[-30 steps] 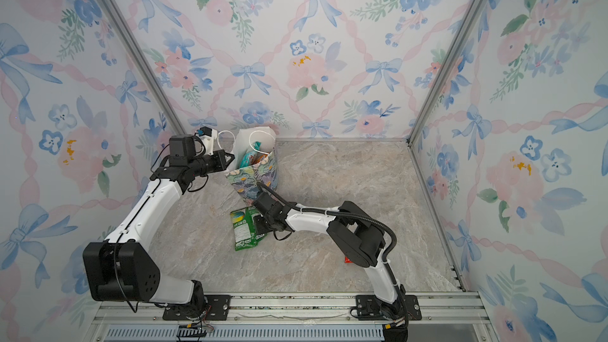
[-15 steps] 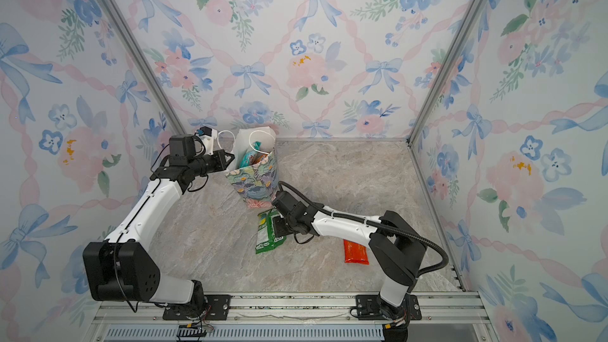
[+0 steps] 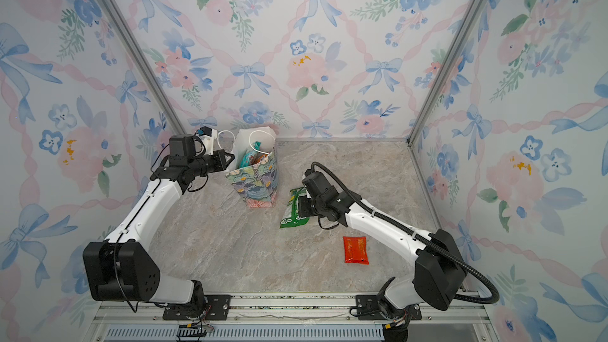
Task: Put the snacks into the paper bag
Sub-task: 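Lift the green packet and carry it over the bag mouth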
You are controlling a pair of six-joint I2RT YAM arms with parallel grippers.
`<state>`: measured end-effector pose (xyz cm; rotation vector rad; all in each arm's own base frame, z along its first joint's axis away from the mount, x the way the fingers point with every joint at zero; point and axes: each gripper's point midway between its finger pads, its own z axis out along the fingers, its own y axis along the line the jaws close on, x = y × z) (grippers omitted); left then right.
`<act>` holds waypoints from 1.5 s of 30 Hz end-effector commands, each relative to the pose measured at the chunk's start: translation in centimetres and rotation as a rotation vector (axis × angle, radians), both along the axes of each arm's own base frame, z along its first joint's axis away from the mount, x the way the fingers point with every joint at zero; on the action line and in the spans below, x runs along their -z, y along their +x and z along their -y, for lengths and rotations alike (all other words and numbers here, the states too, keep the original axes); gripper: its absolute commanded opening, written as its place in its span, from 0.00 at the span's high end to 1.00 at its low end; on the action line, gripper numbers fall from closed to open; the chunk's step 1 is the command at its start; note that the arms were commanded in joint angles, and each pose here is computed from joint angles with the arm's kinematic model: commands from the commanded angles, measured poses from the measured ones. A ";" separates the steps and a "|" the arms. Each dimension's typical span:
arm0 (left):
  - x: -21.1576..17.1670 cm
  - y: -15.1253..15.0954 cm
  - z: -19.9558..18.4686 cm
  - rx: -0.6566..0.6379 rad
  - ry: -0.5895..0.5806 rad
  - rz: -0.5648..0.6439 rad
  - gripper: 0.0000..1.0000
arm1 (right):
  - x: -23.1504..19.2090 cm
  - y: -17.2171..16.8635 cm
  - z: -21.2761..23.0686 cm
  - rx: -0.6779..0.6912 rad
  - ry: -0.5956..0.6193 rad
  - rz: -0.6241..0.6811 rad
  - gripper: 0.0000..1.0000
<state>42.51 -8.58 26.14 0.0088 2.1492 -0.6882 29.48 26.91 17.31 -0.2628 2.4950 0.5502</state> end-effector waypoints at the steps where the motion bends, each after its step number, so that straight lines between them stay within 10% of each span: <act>1: -1.0 0.2 0.2 0.024 0.001 0.038 1.00 | -5.0 2.4 1.8 0.032 0.019 0.127 1.00; 21: -0.6 0.3 0.2 0.027 -0.002 0.028 1.00 | -21.1 14.4 1.4 0.110 0.100 0.552 1.00; 45: -0.4 0.3 0.3 0.033 -0.005 0.023 1.00 | -26.0 25.1 -6.5 0.086 0.212 0.741 1.00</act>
